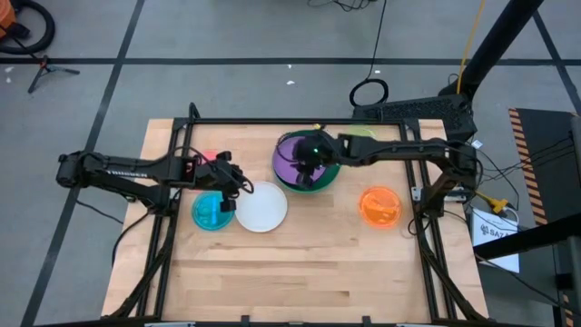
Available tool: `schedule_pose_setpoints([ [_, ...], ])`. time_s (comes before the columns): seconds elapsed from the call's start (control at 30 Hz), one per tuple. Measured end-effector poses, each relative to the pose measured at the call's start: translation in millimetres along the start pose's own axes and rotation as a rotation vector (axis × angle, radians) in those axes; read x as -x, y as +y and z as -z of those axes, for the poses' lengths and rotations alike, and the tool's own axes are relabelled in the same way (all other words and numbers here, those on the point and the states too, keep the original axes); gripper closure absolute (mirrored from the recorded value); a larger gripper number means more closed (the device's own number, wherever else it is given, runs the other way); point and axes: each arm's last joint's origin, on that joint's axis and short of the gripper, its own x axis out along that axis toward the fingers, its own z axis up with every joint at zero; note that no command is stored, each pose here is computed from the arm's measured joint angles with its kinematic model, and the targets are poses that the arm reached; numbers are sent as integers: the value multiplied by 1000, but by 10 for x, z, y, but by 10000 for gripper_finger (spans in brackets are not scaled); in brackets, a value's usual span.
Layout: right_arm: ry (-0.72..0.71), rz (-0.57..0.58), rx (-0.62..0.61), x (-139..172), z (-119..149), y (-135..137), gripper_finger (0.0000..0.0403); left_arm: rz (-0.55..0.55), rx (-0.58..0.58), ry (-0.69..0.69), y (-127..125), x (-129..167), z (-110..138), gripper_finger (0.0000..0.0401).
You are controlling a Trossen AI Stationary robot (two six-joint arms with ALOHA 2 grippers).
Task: Stack plastic plates
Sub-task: Stack the white plate on top of the violet plate
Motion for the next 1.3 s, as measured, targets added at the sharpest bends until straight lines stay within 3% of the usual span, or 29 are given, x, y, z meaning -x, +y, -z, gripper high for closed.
schedule_pose_setpoints([
  [0.13,-108,-12,7,-5,206,42,293,17,13,11,-60,-12,33,339],
  [0.37,-469,-49,79,274,324,32,293,20,64,-20,-80,-7,4,339],
  [0.5,-532,-44,179,482,375,42,293,26,70,-22,-101,-4,3,339],
  [0.67,-642,-182,336,798,444,112,293,45,91,-42,-156,8,-14,339],
  [0.77,-698,-189,366,987,494,104,293,63,113,-77,-207,18,-42,339],
  [1.03,-706,-185,369,1261,627,76,293,86,159,-121,-307,-33,2,339],
  [1.3,-686,-178,393,1320,714,67,293,2,226,-106,-290,-111,21,324],
])
